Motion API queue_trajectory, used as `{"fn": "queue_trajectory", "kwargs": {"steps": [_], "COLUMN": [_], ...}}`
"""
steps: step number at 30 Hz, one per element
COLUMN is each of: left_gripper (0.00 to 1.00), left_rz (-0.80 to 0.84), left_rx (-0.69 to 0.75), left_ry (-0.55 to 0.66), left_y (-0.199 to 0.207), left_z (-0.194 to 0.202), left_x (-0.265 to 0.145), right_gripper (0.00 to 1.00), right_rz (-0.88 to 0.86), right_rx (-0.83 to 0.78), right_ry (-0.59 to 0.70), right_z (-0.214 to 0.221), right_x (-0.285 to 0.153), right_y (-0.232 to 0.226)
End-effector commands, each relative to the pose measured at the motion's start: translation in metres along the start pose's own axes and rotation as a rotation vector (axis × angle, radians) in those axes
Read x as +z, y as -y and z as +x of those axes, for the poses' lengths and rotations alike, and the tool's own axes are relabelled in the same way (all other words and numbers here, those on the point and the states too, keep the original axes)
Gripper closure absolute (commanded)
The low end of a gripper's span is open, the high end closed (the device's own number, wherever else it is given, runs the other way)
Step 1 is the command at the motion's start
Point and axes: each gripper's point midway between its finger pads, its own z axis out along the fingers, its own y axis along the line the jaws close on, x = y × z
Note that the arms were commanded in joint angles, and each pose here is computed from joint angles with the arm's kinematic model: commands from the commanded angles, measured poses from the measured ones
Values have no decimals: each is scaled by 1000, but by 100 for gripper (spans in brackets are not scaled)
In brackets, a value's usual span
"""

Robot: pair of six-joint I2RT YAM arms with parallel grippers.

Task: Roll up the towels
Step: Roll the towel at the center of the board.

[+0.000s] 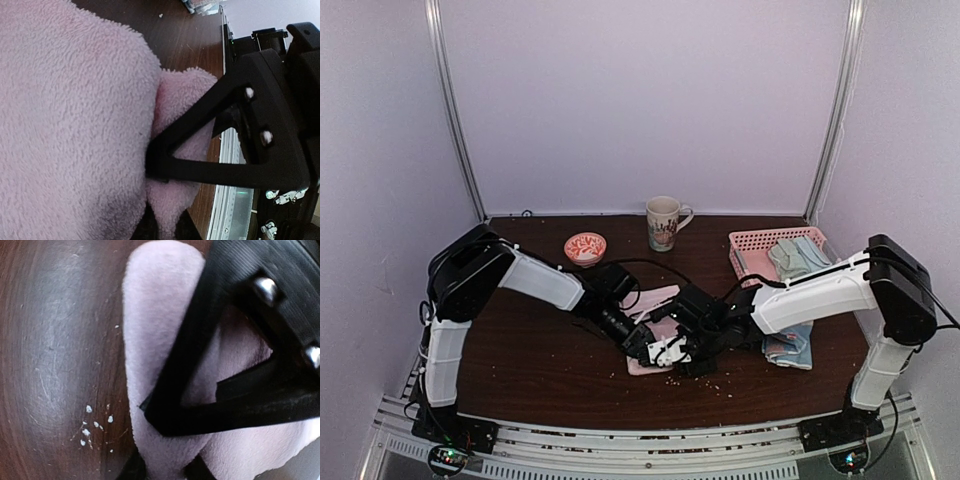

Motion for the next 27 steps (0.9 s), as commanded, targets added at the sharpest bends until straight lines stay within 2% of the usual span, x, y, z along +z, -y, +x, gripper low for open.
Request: {"fn": "queue_trajectory", "kwargs": {"steps": [1,5,7,13,18,20,23,27], "left_gripper": [87,72,68,61,58,56,51,51], "left_rz": [-70,-141,-209,-495,-645,-705,-762,-775], "left_rx": [-64,44,109,193,458,577,762,867], "left_ry": [-50,-16,31,291,544,583,539,325], "left_y": [-22,-9,-1,6,69,92,118,107], "left_z": [21,8,-3,-28,-36,-32,-22,-5], "left_x": [6,-11,-28,-105,-154,-158,-136,-80], "right_gripper": [86,94,95,96,96,96,95,94], "right_rz": [-21,-144,-230,-519,-752,-831,-915,-969], "right_rx": [-11,0,24,158,359,421,483,531], "right_ry": [-8,10,21,30,4,-12,-66,-93], "right_z": [1,-2,-3,-1,4,8,17,20], "right_x": [6,4,1,-7,-3,1,11,21], "right_y": [-5,-22,-31,-53,-47,-44,-41,-38]}}
